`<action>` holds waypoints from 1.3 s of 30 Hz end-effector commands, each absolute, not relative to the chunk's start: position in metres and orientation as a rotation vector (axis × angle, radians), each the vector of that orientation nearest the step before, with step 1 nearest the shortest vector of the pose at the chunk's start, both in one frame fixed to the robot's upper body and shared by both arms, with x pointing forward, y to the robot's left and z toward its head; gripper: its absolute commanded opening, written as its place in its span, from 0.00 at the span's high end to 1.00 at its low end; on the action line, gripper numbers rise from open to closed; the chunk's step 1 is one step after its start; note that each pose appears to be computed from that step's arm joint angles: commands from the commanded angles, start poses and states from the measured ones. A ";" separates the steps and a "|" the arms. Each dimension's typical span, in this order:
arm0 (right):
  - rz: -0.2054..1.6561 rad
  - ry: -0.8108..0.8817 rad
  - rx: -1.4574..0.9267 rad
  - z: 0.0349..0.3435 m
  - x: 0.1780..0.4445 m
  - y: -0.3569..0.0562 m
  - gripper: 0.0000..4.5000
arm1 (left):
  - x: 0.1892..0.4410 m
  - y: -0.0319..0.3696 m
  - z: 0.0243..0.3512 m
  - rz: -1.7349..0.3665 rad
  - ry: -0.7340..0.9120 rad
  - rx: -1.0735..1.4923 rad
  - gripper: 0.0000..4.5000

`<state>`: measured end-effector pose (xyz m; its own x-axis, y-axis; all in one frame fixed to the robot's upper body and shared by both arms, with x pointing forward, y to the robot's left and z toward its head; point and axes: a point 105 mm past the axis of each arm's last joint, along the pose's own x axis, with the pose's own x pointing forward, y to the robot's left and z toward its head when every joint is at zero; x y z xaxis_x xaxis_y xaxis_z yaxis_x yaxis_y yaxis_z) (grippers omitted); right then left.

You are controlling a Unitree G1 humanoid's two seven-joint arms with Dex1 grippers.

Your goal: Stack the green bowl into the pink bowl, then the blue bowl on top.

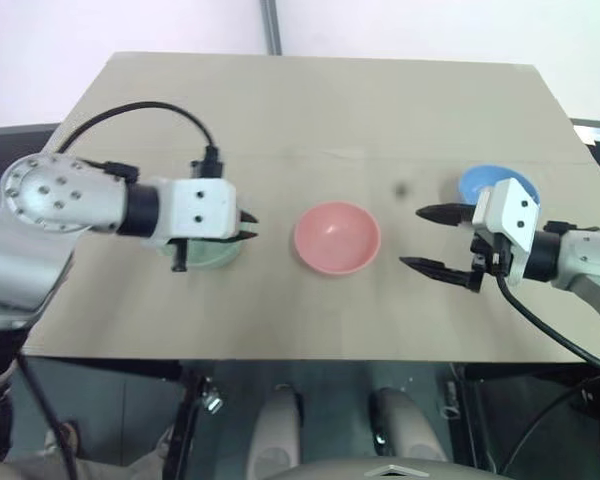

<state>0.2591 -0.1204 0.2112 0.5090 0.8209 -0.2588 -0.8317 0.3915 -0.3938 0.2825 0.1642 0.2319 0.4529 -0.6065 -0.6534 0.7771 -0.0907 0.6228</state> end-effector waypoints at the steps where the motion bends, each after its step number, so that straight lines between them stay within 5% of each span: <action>1: 1.019 -0.022 -0.551 0.222 0.250 -0.123 0.14 | 0.294 0.175 0.229 -1.121 0.235 1.231 0.82; 5: 0.993 -0.015 -0.551 0.219 0.246 -0.126 0.14 | 0.294 0.198 0.224 -1.044 0.330 1.243 0.65; 9: 0.991 -0.019 -0.539 0.216 0.247 -0.124 0.14 | 0.293 0.212 0.229 -0.924 0.377 1.232 0.23; 16: 1.031 -0.030 -0.534 0.214 0.253 -0.118 0.14 | 0.269 0.233 0.189 -0.877 0.587 1.284 0.23; 23: 1.043 -0.037 -0.543 0.216 0.256 -0.118 0.14 | 0.284 0.233 0.162 -0.758 0.558 1.338 0.23; 26: 1.043 -0.040 -0.548 0.217 0.256 -0.118 0.14 | 0.289 0.232 0.153 -0.756 0.551 1.346 0.36; 30: 1.038 -0.039 -0.553 0.217 0.257 -0.119 0.14 | 0.289 0.229 0.149 -0.786 0.544 1.347 0.79; 33: 1.033 -0.041 -0.558 0.218 0.257 -0.119 0.14 | 0.293 0.226 0.151 -0.795 0.512 1.363 1.00; 39: 1.010 -0.041 -0.560 0.218 0.256 -0.122 0.14 | 0.304 0.189 0.188 -0.900 0.276 1.352 1.00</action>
<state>0.2599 -0.1215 0.2078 0.5312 0.8114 -0.2438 -0.8131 0.4072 -0.4160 0.3032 0.2030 0.1648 0.6360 -0.3293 -0.6979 0.7359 -0.0131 0.6769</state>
